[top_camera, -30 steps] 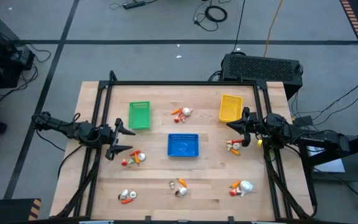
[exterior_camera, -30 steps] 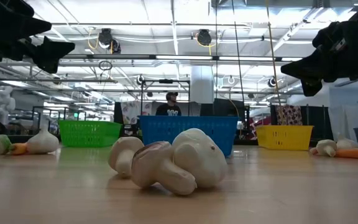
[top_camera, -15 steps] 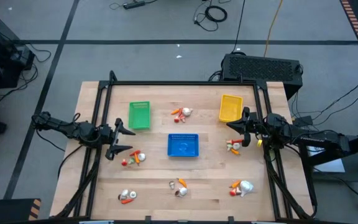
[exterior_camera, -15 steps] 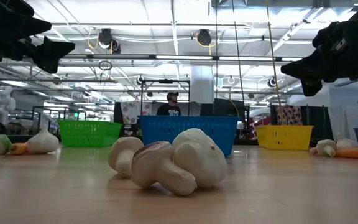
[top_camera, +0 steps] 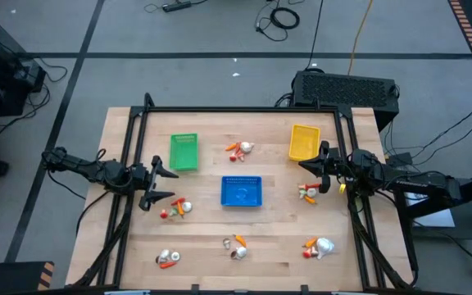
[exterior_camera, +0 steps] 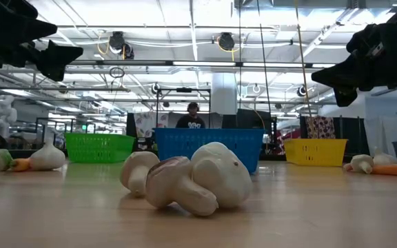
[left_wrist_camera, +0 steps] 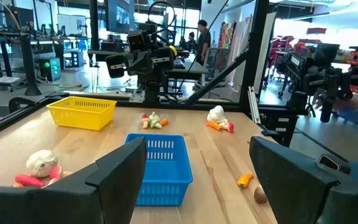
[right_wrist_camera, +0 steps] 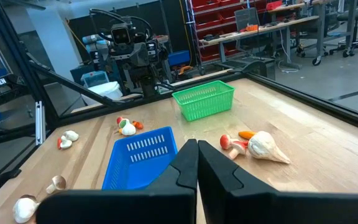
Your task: Sort produce into baskets
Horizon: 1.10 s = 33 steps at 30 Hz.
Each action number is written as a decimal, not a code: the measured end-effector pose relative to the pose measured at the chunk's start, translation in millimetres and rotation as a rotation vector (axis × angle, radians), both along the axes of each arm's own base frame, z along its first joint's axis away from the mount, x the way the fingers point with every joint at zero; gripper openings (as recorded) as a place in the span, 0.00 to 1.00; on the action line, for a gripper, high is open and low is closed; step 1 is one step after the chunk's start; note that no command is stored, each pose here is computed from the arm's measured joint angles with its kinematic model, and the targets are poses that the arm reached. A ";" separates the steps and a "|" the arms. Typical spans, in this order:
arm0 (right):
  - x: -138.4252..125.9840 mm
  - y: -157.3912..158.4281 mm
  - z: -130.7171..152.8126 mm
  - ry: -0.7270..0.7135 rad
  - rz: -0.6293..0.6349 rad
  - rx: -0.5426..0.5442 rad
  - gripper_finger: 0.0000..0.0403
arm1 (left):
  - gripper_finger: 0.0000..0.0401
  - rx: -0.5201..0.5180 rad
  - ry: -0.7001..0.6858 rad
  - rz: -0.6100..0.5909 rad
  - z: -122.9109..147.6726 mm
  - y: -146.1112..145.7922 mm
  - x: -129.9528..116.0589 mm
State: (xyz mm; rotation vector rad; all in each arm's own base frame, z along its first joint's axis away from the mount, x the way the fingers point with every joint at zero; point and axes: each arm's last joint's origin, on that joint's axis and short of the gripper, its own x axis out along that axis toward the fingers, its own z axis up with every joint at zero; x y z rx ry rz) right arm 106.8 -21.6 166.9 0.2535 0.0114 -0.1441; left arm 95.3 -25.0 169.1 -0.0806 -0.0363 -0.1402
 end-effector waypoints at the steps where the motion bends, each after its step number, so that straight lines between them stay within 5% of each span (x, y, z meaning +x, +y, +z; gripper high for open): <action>1: 0.0 0.0 0.0 0.000 0.000 0.000 0.00 | 0.73 0.000 0.000 0.000 0.0 0.0 0.0; 12: 0.0 0.0 0.4 -0.004 0.000 -0.001 0.00 | 0.73 -0.005 -0.010 0.005 1.1 0.2 0.0; 15: 0.0 0.0 2.6 -0.027 -0.001 -0.001 0.00 | 0.73 -0.099 -0.005 -0.002 1.9 0.1 -0.1; 22: -1.1 -1.2 17.2 -0.190 -0.045 0.056 0.00 | 0.73 -0.148 -0.032 -0.010 5.1 0.1 -0.3; 33: -1.1 -0.8 19.6 -0.237 -0.024 0.201 0.00 | 0.73 -0.156 -0.060 0.047 7.5 1.8 -0.4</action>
